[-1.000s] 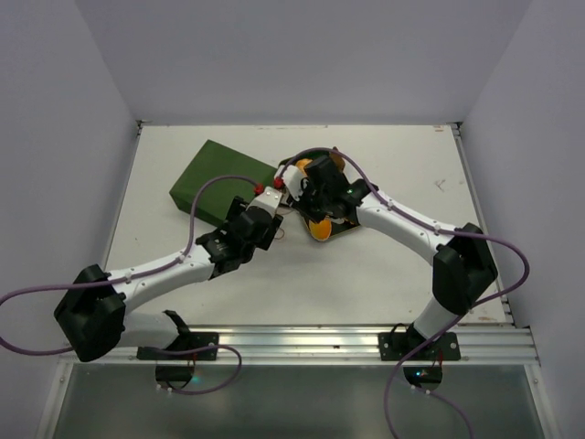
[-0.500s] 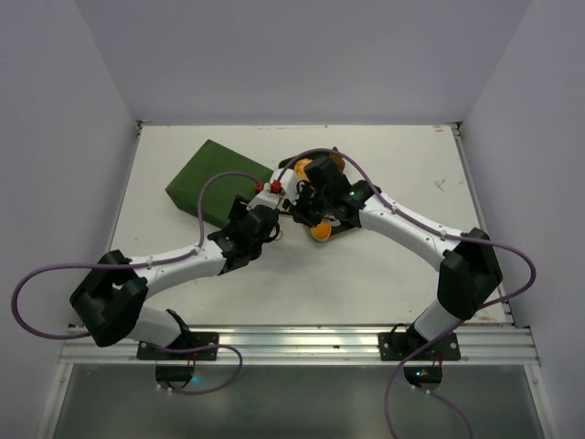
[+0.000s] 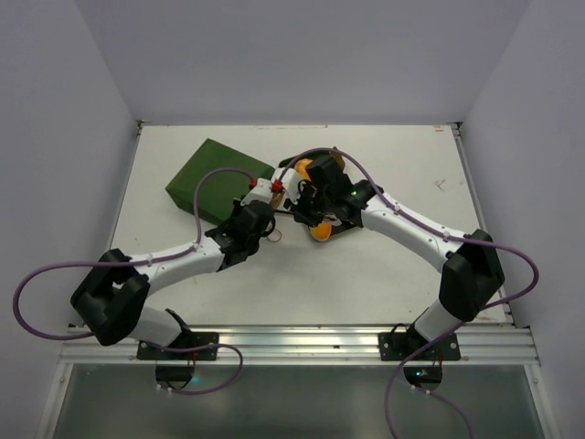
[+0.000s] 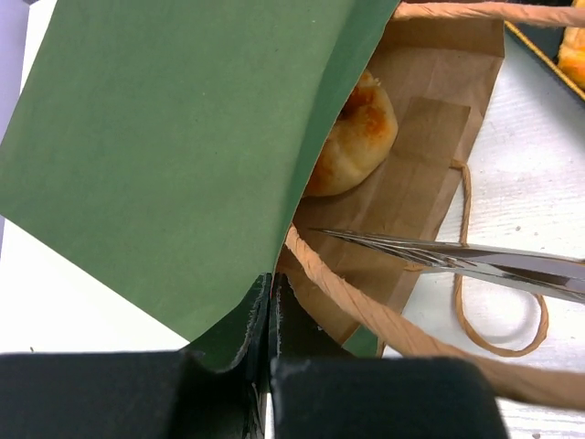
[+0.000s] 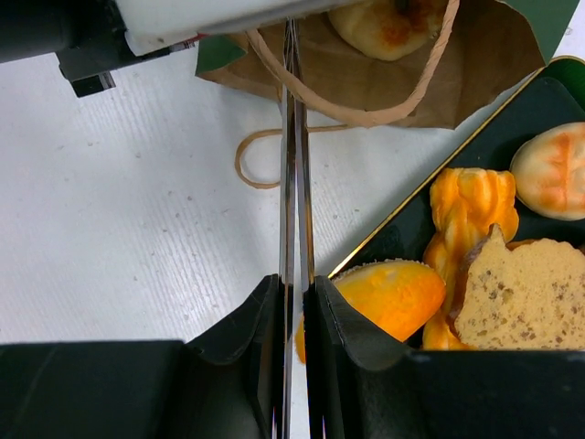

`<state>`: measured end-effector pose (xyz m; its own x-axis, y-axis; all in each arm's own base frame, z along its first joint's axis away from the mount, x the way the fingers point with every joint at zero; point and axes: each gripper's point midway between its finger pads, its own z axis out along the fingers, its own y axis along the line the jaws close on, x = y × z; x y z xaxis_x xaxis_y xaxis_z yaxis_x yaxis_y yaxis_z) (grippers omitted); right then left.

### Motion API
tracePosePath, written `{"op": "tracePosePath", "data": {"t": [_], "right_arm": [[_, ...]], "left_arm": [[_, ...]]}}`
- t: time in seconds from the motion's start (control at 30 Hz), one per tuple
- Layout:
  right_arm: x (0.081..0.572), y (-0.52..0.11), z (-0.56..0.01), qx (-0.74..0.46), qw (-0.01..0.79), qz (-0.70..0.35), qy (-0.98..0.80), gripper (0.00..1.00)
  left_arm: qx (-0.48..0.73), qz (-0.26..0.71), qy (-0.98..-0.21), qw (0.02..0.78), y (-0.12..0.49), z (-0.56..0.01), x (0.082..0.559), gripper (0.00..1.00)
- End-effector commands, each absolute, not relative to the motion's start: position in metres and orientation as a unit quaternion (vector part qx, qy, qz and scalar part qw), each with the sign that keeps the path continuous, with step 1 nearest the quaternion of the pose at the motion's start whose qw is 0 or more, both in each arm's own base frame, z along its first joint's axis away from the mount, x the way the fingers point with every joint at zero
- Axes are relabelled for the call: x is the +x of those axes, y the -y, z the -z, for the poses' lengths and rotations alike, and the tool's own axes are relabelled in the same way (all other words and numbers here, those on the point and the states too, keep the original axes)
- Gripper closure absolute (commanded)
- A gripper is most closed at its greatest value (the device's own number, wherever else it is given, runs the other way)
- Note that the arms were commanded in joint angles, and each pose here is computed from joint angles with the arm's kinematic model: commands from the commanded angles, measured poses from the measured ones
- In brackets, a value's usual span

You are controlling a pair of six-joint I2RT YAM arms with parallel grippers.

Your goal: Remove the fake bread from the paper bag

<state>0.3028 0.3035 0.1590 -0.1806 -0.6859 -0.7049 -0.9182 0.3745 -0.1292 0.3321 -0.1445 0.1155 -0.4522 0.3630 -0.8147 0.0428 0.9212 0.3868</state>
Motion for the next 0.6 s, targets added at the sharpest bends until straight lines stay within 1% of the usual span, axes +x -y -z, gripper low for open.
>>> {"op": "tracePosePath", "data": {"t": [0.0,0.1,0.23,0.37,0.47,0.57], "right_arm": [[0.308,-0.31,-0.193,-0.537,0.396,-0.177,-0.724,0.9],[0.313,-0.307,-0.19,-0.543,0.4,-0.157,-0.722,0.9],[0.328,-0.298,-0.188,-0.563,0.421,-0.105,-0.704,0.9],[0.34,-0.292,-0.199,-0.59,0.447,-0.056,-0.671,0.89],[0.342,-0.293,-0.21,-0.602,0.459,-0.043,-0.652,0.89],[0.331,-0.297,-0.217,-0.618,0.464,-0.049,-0.633,0.88]], "left_arm": [[0.085,-0.12,-0.814,0.561,0.154,-0.159,0.345,1.0],[0.09,-0.095,-0.805,0.579,0.155,-0.183,0.341,1.0],[0.125,-0.064,-0.795,0.59,0.158,-0.199,0.334,1.0],[0.144,-0.041,-0.796,0.586,0.151,-0.194,0.323,1.0],[0.147,-0.029,-0.801,0.58,0.145,-0.188,0.321,1.0],[0.154,-0.02,-0.804,0.573,0.144,-0.179,0.318,1.0]]}}
